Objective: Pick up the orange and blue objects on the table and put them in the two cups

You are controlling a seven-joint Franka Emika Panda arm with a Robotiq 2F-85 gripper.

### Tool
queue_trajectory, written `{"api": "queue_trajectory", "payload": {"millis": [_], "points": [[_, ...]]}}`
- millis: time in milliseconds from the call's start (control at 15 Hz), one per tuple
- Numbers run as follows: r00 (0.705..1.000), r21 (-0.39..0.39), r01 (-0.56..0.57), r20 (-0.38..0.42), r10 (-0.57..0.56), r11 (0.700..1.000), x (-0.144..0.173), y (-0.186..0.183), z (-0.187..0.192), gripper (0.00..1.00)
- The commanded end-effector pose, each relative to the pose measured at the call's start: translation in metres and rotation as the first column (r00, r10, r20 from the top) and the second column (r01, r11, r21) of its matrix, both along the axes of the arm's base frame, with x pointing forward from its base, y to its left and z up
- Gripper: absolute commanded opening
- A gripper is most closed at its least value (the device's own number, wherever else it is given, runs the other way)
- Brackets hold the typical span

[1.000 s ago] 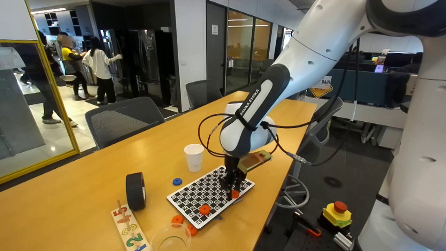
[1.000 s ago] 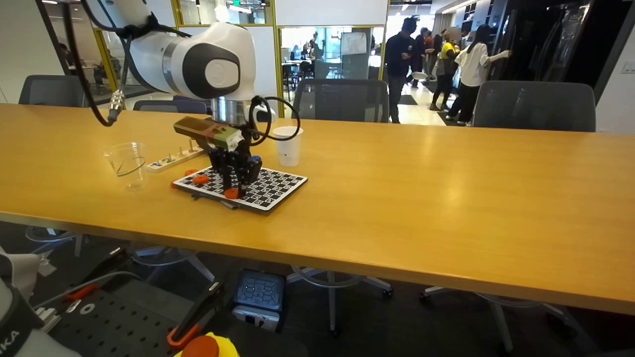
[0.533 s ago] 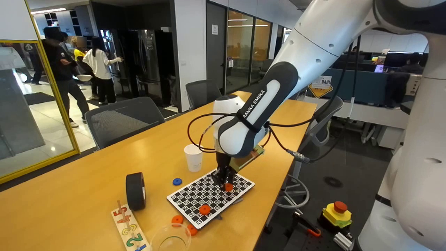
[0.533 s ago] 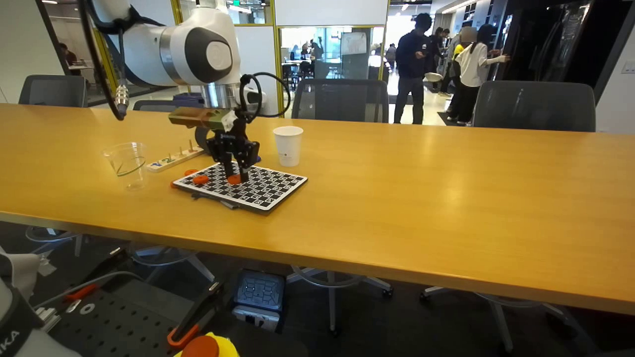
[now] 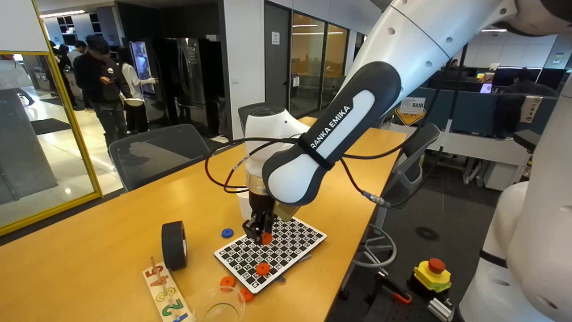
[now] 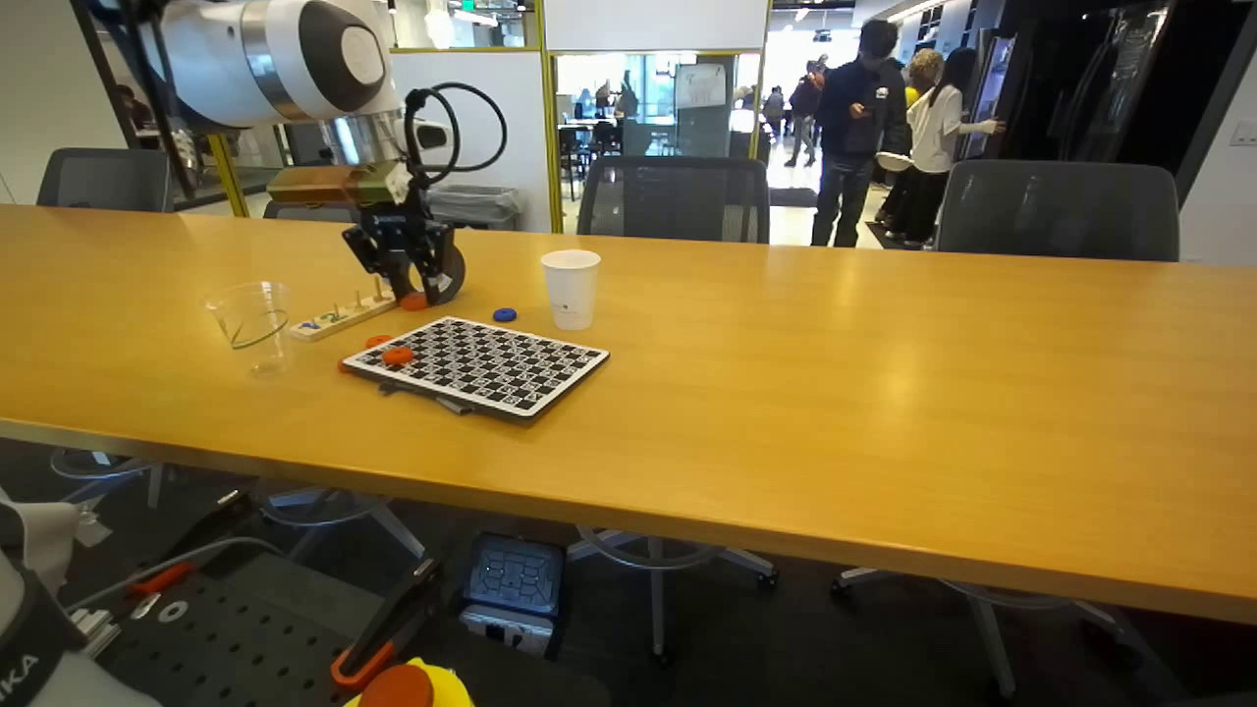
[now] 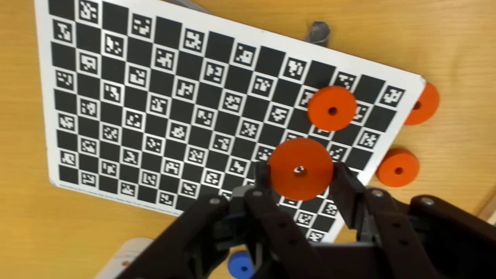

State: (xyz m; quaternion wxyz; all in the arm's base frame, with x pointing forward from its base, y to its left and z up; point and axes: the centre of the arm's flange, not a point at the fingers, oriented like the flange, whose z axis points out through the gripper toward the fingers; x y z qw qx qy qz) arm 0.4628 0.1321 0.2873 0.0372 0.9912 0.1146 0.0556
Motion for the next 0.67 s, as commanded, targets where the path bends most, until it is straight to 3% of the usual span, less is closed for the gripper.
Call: {"api": "queue_trajectory", "payload": {"millis": [0, 200, 600], "points": [[0.990, -0.003, -0.134, 0.046, 0.134, 0.991, -0.015, 0.041, 0.022, 0.23], [0.972, -0.011, -0.227, 0.064, 0.227, 0.974, -0.030, 0.076, 0.029, 0.23], [0.903, -0.014, -0.425, 0.060, 0.425, 0.905, -0.061, 0.132, 0.031, 0.23]]}}
